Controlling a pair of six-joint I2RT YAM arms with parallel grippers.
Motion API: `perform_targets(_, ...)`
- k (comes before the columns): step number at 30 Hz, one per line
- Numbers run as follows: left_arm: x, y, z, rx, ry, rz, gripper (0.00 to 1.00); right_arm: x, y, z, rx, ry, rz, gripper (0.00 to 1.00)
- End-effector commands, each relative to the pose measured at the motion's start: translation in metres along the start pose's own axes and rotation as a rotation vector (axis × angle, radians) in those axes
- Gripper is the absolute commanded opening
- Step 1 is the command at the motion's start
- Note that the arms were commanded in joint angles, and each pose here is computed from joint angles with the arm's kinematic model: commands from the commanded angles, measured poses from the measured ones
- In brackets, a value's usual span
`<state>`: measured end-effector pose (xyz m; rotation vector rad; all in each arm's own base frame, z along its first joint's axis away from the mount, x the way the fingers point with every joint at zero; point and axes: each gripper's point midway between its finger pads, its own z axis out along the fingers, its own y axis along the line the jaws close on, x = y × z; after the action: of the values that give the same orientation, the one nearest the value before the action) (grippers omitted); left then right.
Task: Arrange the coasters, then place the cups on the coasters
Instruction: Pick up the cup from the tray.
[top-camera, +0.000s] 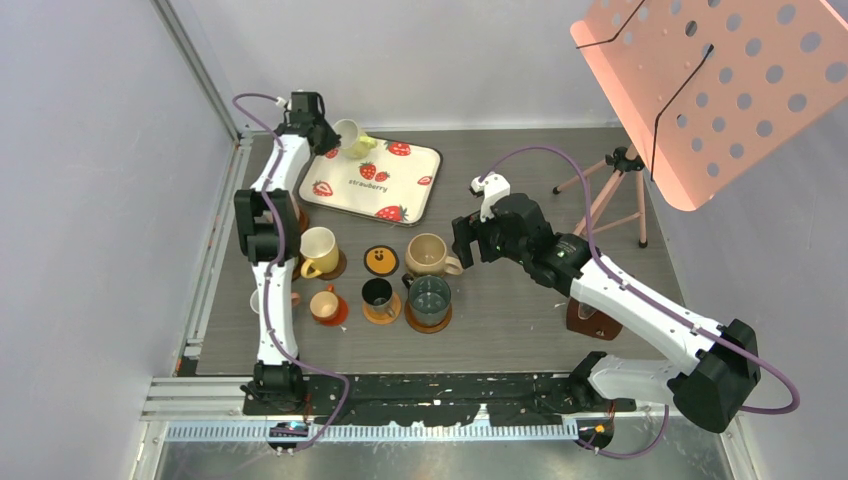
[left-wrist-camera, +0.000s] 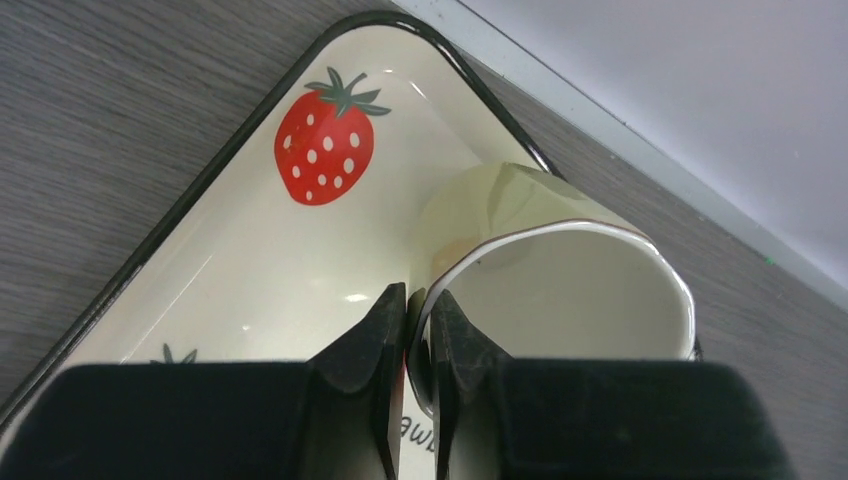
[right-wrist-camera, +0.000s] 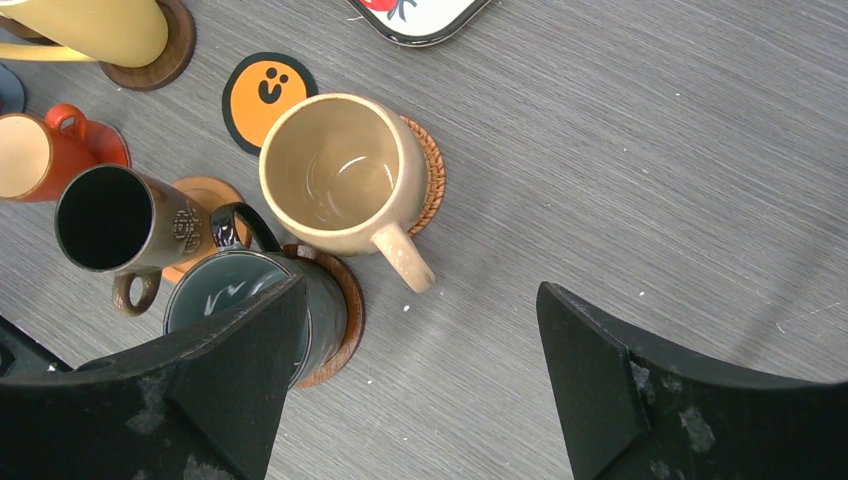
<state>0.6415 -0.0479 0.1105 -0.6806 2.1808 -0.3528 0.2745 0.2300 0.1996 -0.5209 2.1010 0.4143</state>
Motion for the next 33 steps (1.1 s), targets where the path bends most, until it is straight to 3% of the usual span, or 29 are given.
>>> perform_targets(1, -0.042, -0.031, -0.046, 0.095, -0.079, 0.012, 0.08, -0.037, 0.004, -0.011, -0.010, -0.113, 0.012, 0.92)
perform_targets(4, -0.050, -0.042, -0.059, 0.133, -0.093, 0.013, 0.00, -0.039, 0.005, -0.013, -0.015, -0.118, 0.020, 0.92)
perform_targets(16, -0.079, -0.082, -0.140, 0.276, -0.145, 0.109, 0.00, -0.045, 0.002, -0.028, -0.013, -0.163, 0.002, 0.93)
perform_targets(18, -0.077, -0.083, -0.161, 0.280, -0.137, 0.148, 0.00, -0.045, 0.001, -0.032, -0.011, -0.171, -0.002, 0.98)
perform_targets(23, -0.049, -0.071, -0.201, 0.271, -0.073, 0.283, 0.00, -0.048, -0.002, -0.047, -0.009, -0.211, 0.008, 0.95)
perform_targets(33, 0.054, -0.042, -0.256, 0.277, 0.128, 0.561, 0.00, -0.039, -0.010, -0.074, 0.004, -0.258, 0.043, 0.95)
